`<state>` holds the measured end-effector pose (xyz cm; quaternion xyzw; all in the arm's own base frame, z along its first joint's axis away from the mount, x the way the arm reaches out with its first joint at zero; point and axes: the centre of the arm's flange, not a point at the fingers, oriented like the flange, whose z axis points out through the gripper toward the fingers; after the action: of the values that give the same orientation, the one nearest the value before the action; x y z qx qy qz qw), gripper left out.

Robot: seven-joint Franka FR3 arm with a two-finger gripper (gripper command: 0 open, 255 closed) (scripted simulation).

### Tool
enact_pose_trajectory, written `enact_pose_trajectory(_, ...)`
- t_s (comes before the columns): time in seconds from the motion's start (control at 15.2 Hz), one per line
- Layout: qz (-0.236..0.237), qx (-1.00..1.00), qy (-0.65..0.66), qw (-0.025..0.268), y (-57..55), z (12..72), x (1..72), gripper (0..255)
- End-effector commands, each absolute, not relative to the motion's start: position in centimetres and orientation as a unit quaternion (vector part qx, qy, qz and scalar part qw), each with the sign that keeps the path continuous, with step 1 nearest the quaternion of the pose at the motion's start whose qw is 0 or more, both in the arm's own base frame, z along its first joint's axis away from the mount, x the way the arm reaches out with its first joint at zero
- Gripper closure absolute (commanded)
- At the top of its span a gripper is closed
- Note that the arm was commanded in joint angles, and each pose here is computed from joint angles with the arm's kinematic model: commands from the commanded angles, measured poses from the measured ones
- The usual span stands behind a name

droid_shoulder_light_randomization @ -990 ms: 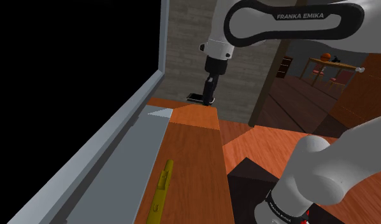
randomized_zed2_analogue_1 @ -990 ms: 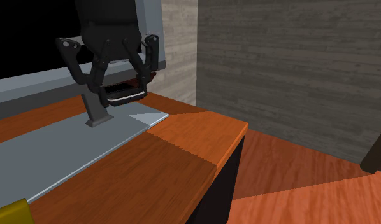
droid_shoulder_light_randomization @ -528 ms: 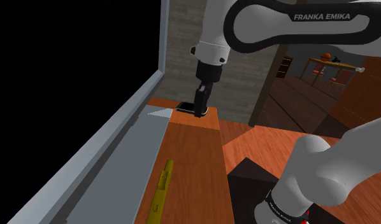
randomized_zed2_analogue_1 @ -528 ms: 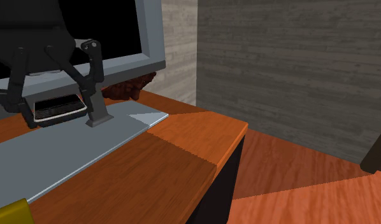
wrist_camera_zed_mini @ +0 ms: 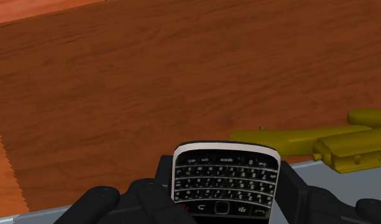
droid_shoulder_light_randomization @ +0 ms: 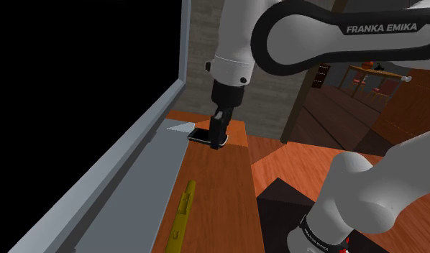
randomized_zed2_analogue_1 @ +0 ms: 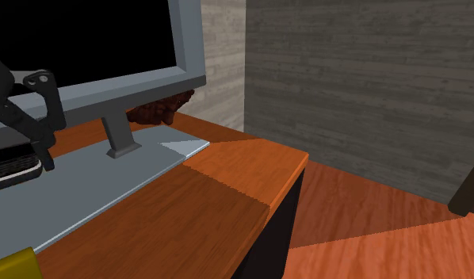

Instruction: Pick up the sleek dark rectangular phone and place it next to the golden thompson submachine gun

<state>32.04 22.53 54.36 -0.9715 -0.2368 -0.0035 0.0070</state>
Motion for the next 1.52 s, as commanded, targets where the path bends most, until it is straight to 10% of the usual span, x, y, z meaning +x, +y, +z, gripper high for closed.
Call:
enact_pose_trajectory(0.0,-0.004,-0.972,-0.237,0.007,22.6,53.3,32.2,255)
enact_pose_trajectory(1.45,-0.004,-0.972,-0.237,0.007,22.6,41.7,32.2,255)
